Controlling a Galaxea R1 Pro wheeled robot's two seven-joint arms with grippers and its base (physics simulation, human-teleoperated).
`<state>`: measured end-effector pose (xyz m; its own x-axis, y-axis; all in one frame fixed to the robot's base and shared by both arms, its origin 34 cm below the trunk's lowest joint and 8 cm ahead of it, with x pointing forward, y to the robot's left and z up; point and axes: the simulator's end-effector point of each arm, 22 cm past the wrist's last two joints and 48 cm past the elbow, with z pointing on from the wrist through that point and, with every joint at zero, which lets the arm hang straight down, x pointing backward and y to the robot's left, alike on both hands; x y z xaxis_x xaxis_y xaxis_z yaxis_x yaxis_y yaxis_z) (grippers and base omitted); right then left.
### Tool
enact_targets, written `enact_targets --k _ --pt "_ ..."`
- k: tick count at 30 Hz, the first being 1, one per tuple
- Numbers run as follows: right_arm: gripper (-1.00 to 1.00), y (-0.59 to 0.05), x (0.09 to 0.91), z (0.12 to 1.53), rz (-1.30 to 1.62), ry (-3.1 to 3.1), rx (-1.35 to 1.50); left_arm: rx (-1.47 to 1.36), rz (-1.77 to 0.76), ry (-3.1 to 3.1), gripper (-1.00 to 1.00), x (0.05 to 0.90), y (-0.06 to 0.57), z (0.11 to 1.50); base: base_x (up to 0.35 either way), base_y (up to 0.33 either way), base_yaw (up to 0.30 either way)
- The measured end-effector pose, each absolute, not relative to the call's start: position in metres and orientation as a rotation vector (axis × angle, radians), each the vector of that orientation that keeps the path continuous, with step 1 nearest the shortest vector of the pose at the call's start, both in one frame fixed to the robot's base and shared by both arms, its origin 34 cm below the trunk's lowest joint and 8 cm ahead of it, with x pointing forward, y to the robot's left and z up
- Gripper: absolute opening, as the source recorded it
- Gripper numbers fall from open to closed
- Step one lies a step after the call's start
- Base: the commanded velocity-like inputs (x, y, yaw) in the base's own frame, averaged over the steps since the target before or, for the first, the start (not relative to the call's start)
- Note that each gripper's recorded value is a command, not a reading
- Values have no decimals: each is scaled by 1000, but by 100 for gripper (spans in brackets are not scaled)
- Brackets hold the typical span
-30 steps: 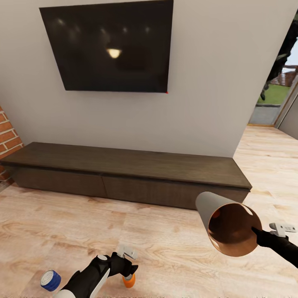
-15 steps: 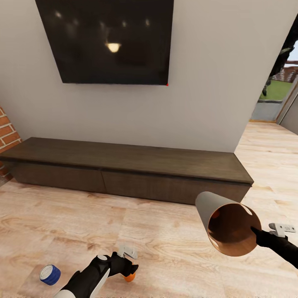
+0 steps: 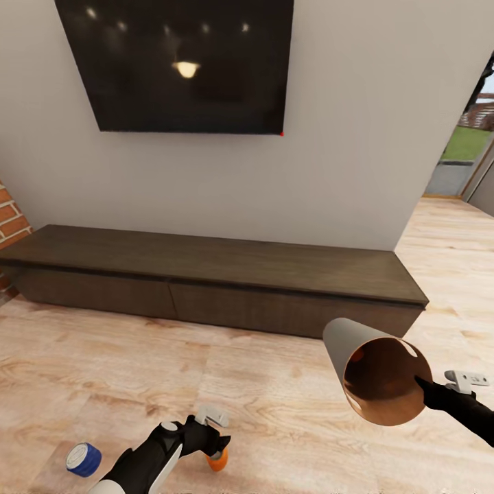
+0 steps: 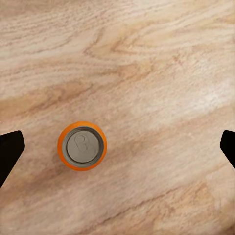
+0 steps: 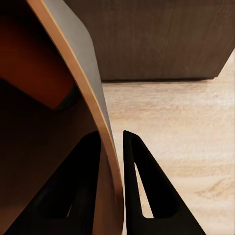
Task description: Put the three can of soda from the living room inside the tash can in the kitchen.
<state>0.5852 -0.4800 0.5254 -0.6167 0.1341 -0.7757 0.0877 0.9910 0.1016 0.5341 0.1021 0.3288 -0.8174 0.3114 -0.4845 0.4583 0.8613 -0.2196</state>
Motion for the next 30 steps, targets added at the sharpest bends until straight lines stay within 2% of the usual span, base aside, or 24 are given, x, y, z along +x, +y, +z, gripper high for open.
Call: enact_targets --k 30 --pt "-100 -479 571 463 63 2286 157 558 -476 2639 100 511 102 270 1 0 0"
